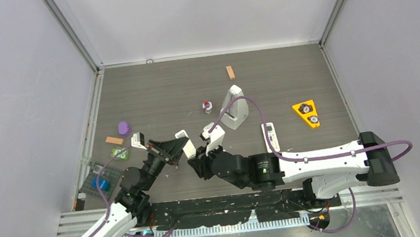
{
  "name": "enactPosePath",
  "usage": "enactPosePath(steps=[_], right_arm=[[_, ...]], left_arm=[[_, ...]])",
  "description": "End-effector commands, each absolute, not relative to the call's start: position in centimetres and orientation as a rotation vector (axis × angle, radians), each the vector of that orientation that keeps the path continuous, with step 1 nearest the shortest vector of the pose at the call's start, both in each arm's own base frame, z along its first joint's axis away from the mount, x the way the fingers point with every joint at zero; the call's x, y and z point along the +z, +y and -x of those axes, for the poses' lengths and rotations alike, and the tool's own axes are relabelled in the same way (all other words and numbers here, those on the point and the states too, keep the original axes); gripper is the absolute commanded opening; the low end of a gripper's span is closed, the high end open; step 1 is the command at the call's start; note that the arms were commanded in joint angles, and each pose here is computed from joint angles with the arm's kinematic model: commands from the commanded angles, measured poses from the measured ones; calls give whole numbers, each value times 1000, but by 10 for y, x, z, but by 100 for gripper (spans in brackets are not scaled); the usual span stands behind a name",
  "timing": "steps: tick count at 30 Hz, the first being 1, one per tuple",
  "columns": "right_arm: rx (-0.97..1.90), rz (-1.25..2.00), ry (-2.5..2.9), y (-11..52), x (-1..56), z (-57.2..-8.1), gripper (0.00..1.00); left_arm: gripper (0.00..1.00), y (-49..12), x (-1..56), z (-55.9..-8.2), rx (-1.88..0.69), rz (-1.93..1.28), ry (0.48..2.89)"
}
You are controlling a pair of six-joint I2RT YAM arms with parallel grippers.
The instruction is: Load the batteries into the remote control
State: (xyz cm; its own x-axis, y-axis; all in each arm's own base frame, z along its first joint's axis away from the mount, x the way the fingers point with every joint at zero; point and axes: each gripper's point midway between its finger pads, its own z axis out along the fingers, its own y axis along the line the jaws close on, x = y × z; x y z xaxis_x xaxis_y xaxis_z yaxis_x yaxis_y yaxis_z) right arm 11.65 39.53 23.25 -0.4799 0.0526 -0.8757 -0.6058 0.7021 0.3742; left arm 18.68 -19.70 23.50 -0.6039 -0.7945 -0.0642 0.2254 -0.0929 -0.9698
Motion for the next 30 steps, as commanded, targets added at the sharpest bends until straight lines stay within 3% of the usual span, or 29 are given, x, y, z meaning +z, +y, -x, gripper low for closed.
enactPosePath(steps=[1,14,22,30], right_arm=[[833,365,1908,383,246,-122,29],[816,334,1893,377,263,-126,37],[910,303,1901,368,287,-118,67],[991,278,1992,367,289,-110,76]], left_arm=[[0,-193,224,-181,-1838,671,1411],[0,-194,218,-182,-1826,671,1433],[0,-193,217,-181,-1818,657,1433],[0,-194,218,-176,-1829,616,1423]])
